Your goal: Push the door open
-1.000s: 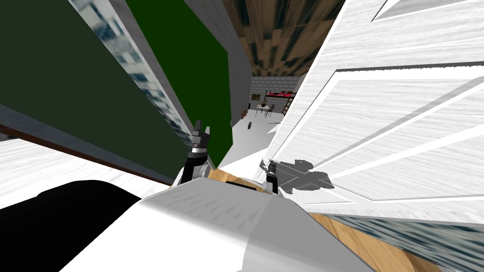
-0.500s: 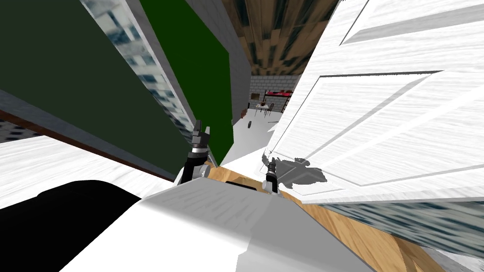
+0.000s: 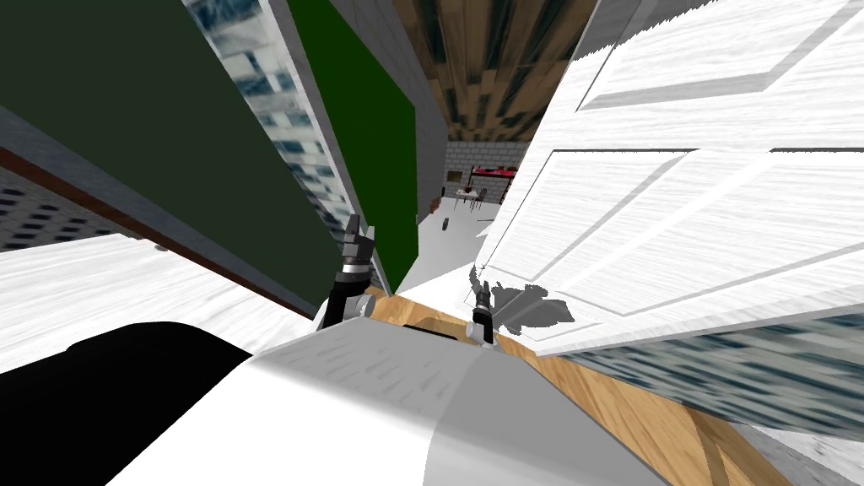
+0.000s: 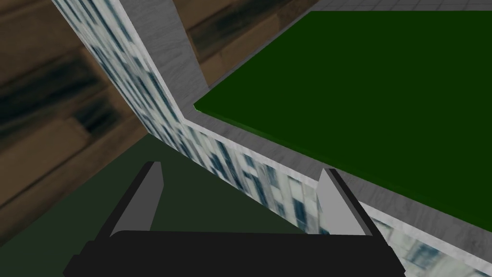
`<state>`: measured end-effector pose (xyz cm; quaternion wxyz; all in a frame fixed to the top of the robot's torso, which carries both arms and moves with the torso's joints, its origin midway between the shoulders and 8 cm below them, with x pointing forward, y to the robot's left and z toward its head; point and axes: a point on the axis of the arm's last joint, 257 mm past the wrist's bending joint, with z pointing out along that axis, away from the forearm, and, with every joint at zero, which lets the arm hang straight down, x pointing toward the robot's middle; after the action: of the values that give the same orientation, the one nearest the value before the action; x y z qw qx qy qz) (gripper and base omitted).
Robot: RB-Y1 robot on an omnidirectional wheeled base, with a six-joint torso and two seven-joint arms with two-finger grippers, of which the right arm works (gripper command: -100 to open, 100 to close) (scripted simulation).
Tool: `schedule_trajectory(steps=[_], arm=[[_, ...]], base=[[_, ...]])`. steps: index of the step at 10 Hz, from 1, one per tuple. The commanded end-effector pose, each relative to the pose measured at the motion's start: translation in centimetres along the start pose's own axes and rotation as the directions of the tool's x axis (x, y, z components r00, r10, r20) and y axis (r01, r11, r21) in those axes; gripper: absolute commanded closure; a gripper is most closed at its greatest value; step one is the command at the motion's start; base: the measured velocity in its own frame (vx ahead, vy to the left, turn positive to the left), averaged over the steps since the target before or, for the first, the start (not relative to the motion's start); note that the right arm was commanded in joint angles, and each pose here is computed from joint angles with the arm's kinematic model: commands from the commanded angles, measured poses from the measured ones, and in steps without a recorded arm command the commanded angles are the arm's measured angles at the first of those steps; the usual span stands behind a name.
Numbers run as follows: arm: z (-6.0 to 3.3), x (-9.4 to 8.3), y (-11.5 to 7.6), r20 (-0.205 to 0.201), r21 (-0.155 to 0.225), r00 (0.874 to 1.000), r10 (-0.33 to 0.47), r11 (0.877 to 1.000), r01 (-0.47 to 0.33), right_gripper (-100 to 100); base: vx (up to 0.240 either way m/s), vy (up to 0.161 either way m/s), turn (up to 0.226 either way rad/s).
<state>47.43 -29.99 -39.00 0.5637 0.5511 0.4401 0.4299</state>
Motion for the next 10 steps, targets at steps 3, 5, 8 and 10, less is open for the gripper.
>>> schedule_trajectory(steps=[3, 5, 8, 10], arm=[[0.21, -1.3, 0.1, 0.010, -0.008, 1.000, -0.017, 1.000, 0.017, -100], [0.17, -1.7, 0.1, 0.016, -0.011, 1.000, -0.020, 1.000, 0.020, -100], [-0.05, -1.8, 0.1, 0.024, -0.012, 1.000, -0.014, 1.000, 0.015, -100], [-0.30, -1.5, -0.1, 0.028, -0.011, 1.000, -0.003, 1.000, 0.004, -100]], base=[[0.172, -0.038, 0.023], [0.198, -0.061, 0.030], [0.183, -0.028, 0.027], [0.174, -0.033, 0.028]])
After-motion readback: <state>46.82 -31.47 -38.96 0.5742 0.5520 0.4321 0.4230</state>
